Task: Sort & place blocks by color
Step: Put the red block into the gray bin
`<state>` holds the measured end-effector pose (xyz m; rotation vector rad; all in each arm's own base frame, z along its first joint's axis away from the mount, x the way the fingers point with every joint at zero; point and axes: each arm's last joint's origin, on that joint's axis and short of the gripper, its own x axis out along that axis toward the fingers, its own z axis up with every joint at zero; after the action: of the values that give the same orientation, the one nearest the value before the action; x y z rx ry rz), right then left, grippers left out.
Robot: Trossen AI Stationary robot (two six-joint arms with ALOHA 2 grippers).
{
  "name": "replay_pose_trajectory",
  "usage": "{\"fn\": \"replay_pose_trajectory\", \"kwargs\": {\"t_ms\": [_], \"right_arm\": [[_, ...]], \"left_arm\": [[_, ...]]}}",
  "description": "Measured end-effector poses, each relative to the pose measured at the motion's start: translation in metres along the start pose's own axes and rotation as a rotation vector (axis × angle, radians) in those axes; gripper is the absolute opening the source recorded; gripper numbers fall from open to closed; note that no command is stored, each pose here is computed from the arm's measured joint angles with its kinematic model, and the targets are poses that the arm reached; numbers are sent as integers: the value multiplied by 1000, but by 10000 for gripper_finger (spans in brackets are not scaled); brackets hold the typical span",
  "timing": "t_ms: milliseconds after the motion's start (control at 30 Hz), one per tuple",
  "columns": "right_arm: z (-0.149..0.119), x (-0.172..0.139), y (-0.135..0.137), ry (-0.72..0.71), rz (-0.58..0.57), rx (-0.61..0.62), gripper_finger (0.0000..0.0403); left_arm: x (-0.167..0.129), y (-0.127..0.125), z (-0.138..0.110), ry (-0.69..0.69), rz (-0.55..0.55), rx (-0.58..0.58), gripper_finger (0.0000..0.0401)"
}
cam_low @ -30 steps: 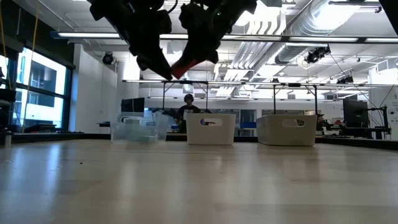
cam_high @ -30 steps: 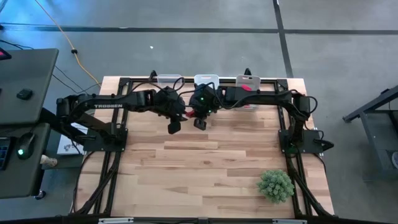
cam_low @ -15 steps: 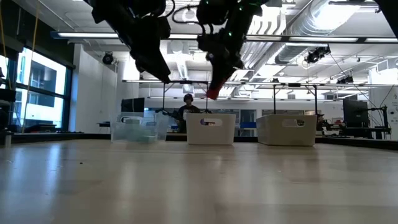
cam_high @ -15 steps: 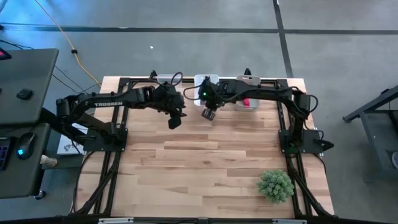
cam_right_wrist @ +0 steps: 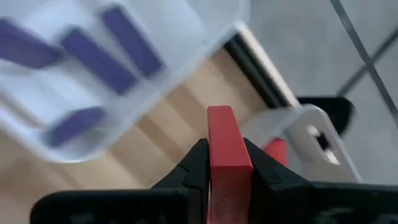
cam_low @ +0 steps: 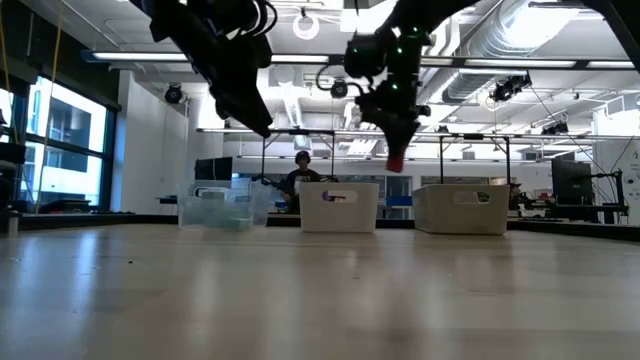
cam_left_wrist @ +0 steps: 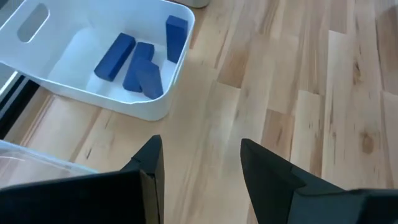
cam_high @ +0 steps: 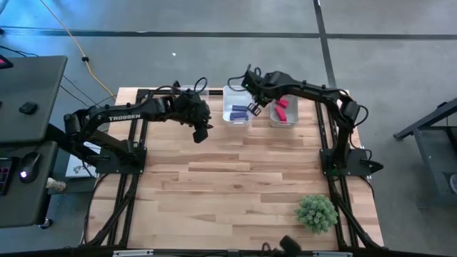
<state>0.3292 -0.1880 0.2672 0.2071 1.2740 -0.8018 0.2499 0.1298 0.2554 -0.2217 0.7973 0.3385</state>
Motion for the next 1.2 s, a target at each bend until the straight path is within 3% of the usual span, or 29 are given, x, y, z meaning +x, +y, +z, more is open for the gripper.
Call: {"fn": "replay_pose_trajectory", "kwargs": {"t_ms": [233,667,900,1200], "right_arm": [[-6,13,-43,115,-57,96,38],[-19,30,-94,262,121,304,38],[-25,40,-101,347,196,330,37],[-25,68,-90,454,268,298,37]], "left_arm": [[-1,6,0,-2,15,-16,131],[-2,13,0,-4,32,-34,131],[-2,13,0,-4,31,-34,131],[-2,13,0,-4,31,-34,131]]}}
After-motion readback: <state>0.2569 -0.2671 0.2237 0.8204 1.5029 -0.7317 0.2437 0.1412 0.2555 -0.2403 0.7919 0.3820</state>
